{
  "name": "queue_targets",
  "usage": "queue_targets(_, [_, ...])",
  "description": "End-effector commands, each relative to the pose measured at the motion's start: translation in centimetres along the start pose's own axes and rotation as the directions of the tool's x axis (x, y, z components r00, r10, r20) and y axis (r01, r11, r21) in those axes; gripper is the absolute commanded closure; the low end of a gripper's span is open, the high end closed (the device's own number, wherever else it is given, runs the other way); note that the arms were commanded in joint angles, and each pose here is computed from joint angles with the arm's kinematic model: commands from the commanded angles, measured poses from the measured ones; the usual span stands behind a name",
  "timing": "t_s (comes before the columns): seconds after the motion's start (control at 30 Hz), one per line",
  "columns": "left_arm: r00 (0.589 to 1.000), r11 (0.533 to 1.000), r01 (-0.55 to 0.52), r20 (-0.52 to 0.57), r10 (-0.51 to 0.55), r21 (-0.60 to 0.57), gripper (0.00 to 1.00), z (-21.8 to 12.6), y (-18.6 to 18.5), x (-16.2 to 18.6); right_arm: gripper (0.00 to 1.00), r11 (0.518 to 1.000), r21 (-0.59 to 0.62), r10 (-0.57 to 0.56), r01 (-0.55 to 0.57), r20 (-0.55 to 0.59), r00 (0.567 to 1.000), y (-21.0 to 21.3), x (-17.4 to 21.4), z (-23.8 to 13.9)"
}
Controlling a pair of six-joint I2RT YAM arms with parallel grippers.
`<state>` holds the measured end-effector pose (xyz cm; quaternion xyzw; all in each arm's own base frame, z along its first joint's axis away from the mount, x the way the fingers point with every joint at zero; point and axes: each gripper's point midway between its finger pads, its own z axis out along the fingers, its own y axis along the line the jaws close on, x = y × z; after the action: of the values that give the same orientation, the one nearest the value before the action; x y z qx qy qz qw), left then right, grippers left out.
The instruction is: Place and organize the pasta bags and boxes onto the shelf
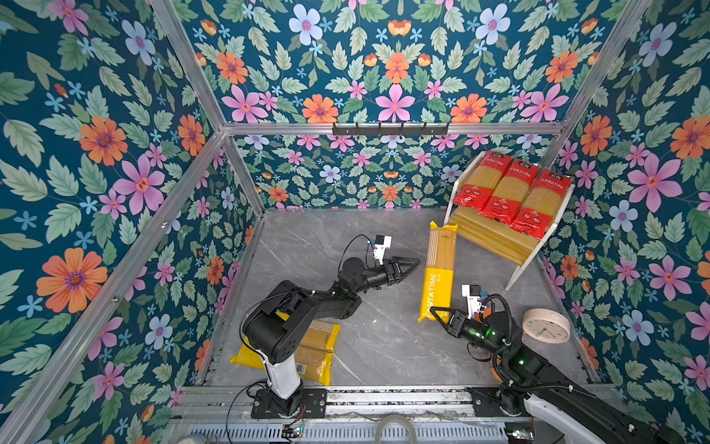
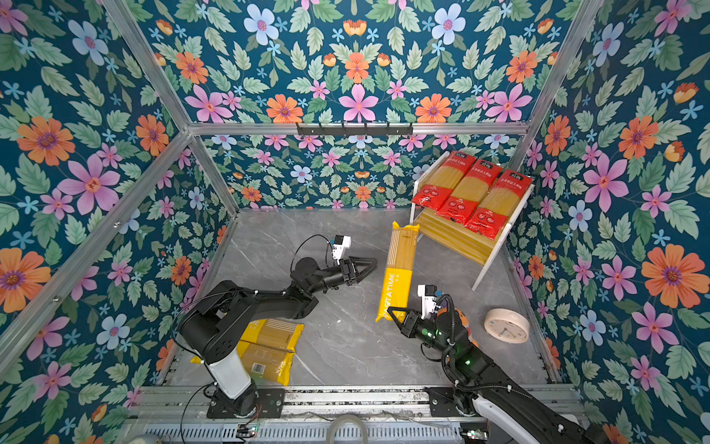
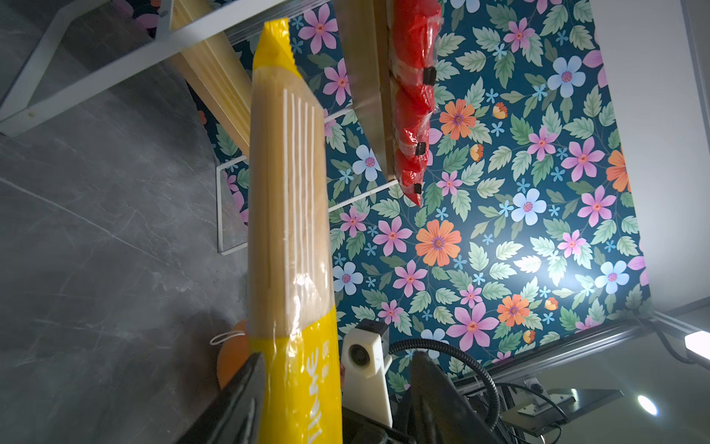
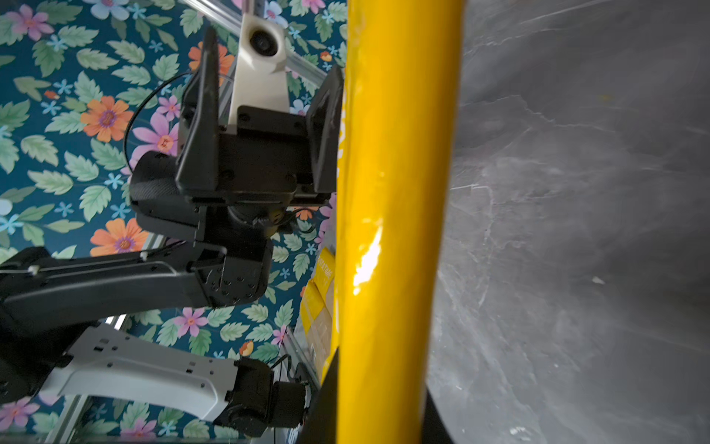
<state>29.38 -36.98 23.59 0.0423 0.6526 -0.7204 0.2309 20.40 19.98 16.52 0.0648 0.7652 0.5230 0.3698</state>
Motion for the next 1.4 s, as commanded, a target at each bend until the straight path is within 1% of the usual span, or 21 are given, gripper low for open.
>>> queue_targets(0.0, [0.999, 0.999, -0.037, 0.030, 0.037, 0.001, 0.36, -0.6, -0.2, -0.4, 1.00, 0.998, -0.050, -0.030, 0.038, 0.158, 0.987, 2.1, -3.2, -0.8])
queue_targets(0.17, [0.999, 0.998, -0.043, 0.027, 0.044, -0.035, 0.36, -1.6, 0.4, 0.4, 1.00, 0.998, 0.008, -0.067, 0.067, 0.209, 0.976, 1.9, -4.4, -1.4])
queue_targets(0.23, [0.999, 0.998, -0.039, 0.025, 0.040, -0.050, 0.36, -2.1, 0.8, 0.8, 1.00, 0.998, 0.035, -0.067, 0.061, 0.223, 0.973, 1.5, -4.7, -1.6])
queue_targets(0.37, [0.999, 0.994, -0.038, 0.027, 0.041, -0.099, 0.36, -3.2, 1.9, 1.7, 1.00, 0.991, 0.136, -0.055, 0.017, 0.277, 0.959, -0.1, -6.2, -2.3])
queue_targets(0.47, [0.999, 0.989, -0.040, 0.020, 0.043, -0.140, 0.36, -4.1, 2.9, 2.5, 1.00, 0.980, 0.194, -0.025, -0.033, 0.290, 0.957, -1.3, -7.8, -2.5])
queue_targets(0.6, [0.999, 0.981, -0.044, 0.008, 0.047, -0.187, 0.36, -4.8, 3.9, 3.1, 1.00, 0.982, 0.168, 0.031, -0.085, 0.300, 0.953, -1.7, -10.9, -1.6])
queue_targets(0.7, [0.999, 0.978, -0.048, 0.009, 0.050, -0.204, 0.36, -5.2, 4.3, 3.4, 1.00, 0.986, 0.157, 0.010, -0.062, 0.315, 0.949, -0.9, -13.3, -0.5])
queue_targets(0.83, [0.999, 0.973, -0.042, 0.018, 0.048, -0.229, 0.36, -5.8, 5.0, 3.6, 1.00, 0.987, 0.159, -0.031, -0.022, 0.323, 0.946, 0.0, -16.1, 1.8])
queue_targets(0.97, [0.999, 0.970, -0.039, 0.014, 0.044, -0.239, 0.37, -6.2, 5.3, 4.1, 1.00, 0.987, 0.150, 0.000, -0.057, 0.351, 0.936, -0.9, -18.8, 3.8])
queue_targets(1.07, [0.999, 0.964, -0.050, 0.003, 0.053, -0.259, 0.37, -6.6, 5.5, 4.4, 1.00, 0.988, 0.153, -0.026, -0.034, 0.370, 0.929, -0.7, -20.6, 4.6])
queue_targets(1.17, [0.998, 0.956, -0.062, -0.009, 0.062, -0.288, 0.37, -6.9, 5.9, 4.6, 1.00, 0.982, 0.189, -0.052, -0.022, 0.378, 0.925, -1.3, -21.7, 5.0])
queue_targets(1.3, [0.998, 0.952, -0.065, -0.018, 0.062, -0.300, 0.37, -6.9, 6.3, 4.7, 0.90, 0.979, 0.197, -0.036, -0.048, 0.401, 0.916, -2.9, -22.5, 5.0])
queue_targets(1.37, [0.998, 0.951, -0.061, -0.018, 0.058, -0.303, 0.37, -6.8, 6.6, 4.7, 0.84, 0.977, 0.203, -0.027, -0.060, 0.401, 0.916, -3.6, -22.7, 5.2])
